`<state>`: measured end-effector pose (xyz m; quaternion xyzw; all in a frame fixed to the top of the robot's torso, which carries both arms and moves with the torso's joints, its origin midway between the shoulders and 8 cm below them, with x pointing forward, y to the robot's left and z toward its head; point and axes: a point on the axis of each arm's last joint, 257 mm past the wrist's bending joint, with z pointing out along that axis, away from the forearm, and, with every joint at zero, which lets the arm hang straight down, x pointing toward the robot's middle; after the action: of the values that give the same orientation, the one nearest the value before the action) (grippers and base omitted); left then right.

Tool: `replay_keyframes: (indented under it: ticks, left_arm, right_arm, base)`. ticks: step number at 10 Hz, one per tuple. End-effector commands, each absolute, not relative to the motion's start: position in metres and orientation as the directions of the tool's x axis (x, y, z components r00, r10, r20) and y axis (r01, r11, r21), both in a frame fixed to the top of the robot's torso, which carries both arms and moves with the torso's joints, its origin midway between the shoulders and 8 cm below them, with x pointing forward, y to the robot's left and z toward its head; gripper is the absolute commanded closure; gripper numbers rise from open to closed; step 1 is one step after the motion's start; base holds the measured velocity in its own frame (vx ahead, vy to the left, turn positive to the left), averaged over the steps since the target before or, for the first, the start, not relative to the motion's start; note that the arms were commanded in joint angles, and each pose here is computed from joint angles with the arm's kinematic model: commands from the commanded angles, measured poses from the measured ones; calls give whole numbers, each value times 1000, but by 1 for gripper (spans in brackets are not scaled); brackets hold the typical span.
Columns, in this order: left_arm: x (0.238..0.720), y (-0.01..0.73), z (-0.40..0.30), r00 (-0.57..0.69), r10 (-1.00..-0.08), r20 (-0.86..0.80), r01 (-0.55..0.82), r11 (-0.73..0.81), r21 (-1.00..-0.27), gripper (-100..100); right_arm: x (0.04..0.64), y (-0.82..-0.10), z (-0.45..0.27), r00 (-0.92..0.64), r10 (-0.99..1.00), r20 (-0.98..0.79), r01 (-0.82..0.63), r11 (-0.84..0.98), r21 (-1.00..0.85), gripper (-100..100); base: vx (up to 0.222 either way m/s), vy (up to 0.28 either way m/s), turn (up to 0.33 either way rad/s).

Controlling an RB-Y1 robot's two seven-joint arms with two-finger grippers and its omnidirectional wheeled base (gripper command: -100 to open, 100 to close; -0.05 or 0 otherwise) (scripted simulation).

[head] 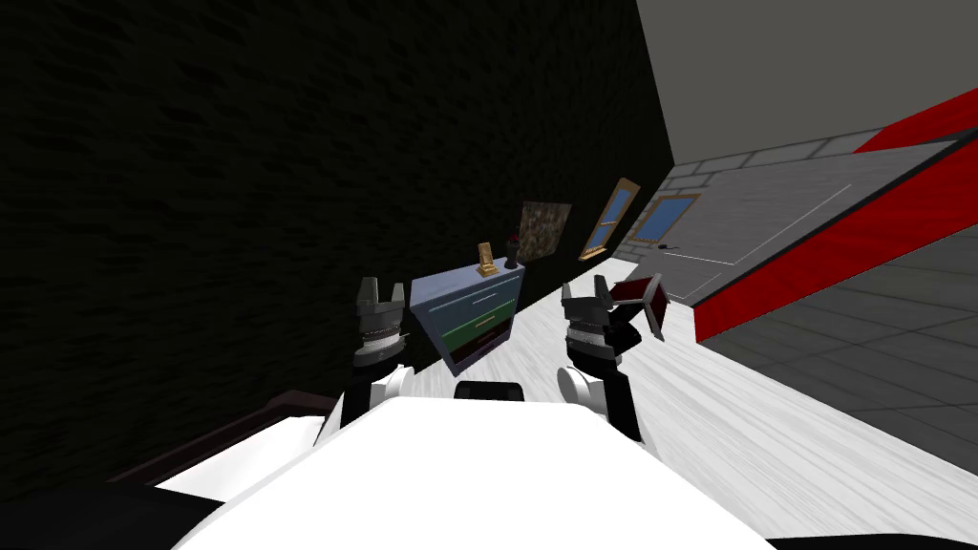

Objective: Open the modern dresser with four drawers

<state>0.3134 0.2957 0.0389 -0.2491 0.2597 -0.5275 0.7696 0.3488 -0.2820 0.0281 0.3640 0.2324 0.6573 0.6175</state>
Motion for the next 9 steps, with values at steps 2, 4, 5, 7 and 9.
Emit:
replay_keyframes:
  ticks: [2, 4, 5, 7, 9]
  left_arm:
    - [313, 296, 39, 309, -941, -137, 683, 319, -657, 0]
    - [313, 296, 39, 309, -941, -137, 683, 320, -657, 0]
    - [313, 296, 39, 309, -941, -137, 683, 320, -657, 0]
    - [313, 296, 39, 309, -941, -137, 683, 320, -657, 0]
    - [313, 296, 39, 309, -941, -137, 683, 320, -657, 0]
  right_arm:
    - [349, -282, 28, 28, 981, 191, -643, -129, 755, 0]
    - [349, -282, 28, 28, 981, 191, -643, -129, 755, 0]
    - [349, -282, 28, 28, 981, 191, -643, -129, 755, 0]
    - [349, -282, 28, 28, 981, 191, -643, -129, 755, 0]
    - [349, -282, 28, 28, 981, 191, -643, -129, 755, 0]
  base:
    - [0, 0, 0]
    - [0, 0, 0]
    - [0, 0, 0]
    - [0, 0, 0]
    - [0, 0, 0]
